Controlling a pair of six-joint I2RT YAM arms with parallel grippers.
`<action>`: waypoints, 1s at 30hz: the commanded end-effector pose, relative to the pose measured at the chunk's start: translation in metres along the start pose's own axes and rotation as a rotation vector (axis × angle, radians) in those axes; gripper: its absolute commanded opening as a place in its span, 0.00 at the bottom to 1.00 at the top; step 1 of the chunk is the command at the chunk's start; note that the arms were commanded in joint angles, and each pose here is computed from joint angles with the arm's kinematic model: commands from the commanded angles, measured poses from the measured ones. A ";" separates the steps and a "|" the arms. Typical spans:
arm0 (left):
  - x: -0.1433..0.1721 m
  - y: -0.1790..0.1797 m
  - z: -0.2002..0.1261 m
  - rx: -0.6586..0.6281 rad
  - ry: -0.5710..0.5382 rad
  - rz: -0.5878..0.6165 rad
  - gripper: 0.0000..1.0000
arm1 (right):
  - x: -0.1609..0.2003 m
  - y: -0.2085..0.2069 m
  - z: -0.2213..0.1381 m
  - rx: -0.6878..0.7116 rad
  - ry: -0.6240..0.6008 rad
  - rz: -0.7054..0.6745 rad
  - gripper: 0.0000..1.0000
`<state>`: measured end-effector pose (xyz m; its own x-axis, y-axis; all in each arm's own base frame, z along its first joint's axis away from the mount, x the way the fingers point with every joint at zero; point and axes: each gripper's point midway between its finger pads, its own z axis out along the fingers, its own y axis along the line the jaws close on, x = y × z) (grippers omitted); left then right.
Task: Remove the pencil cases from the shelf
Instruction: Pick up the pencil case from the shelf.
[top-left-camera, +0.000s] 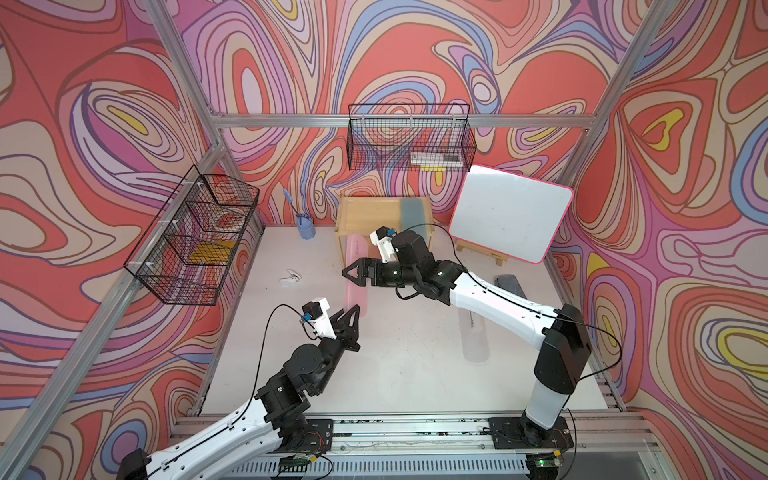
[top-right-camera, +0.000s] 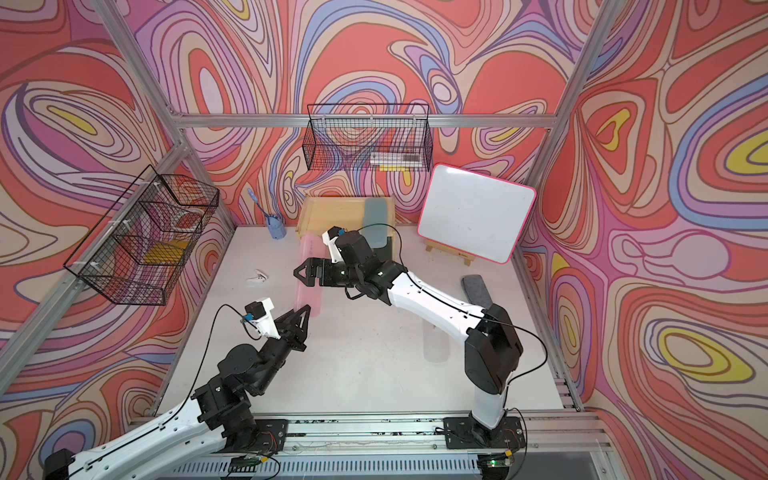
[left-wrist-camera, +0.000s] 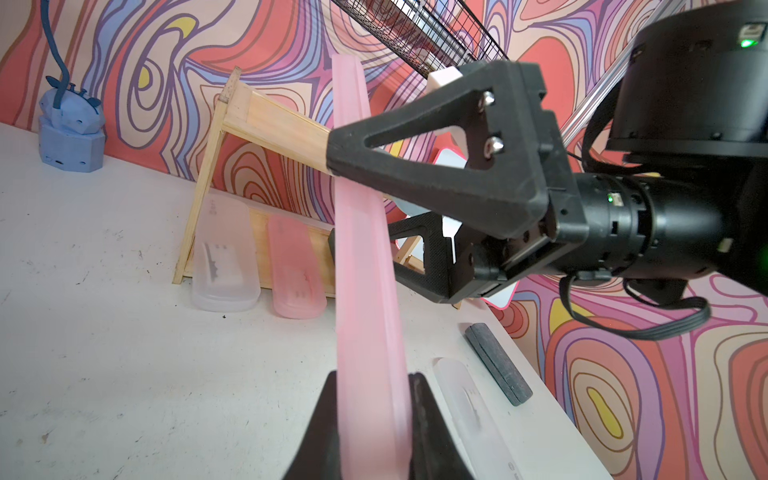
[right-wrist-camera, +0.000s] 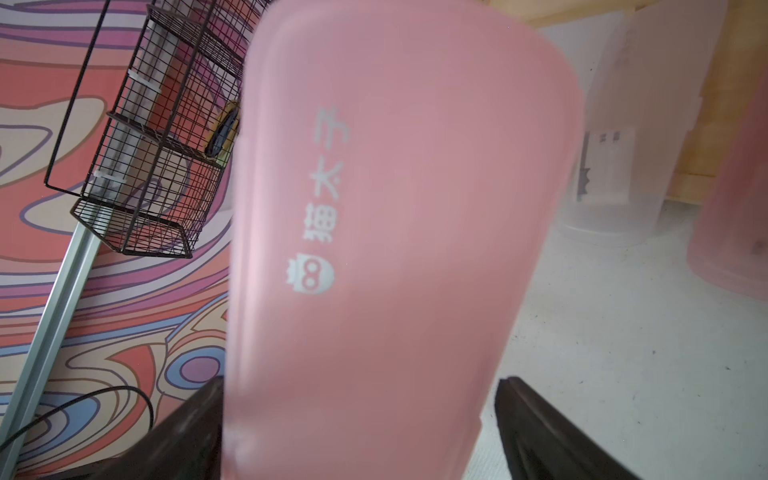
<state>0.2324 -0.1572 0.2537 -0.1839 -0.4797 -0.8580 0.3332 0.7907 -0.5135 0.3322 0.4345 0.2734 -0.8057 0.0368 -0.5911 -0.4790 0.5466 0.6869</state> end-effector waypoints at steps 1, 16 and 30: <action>-0.007 -0.006 -0.002 0.030 -0.027 -0.022 0.00 | 0.004 0.000 0.005 -0.013 0.009 0.000 0.98; -0.004 -0.004 -0.001 0.024 -0.023 -0.024 0.15 | 0.012 -0.006 0.006 0.010 0.041 0.015 0.67; 0.000 0.032 -0.011 -0.143 -0.021 0.011 0.76 | 0.076 -0.123 -0.081 0.631 0.189 -0.067 0.66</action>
<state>0.2328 -0.1398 0.2438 -0.1729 -0.4850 -0.8573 0.2563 0.8182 -0.5146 0.3189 0.3501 0.1937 -0.8459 -0.0795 -0.5274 -0.3260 0.8597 0.3933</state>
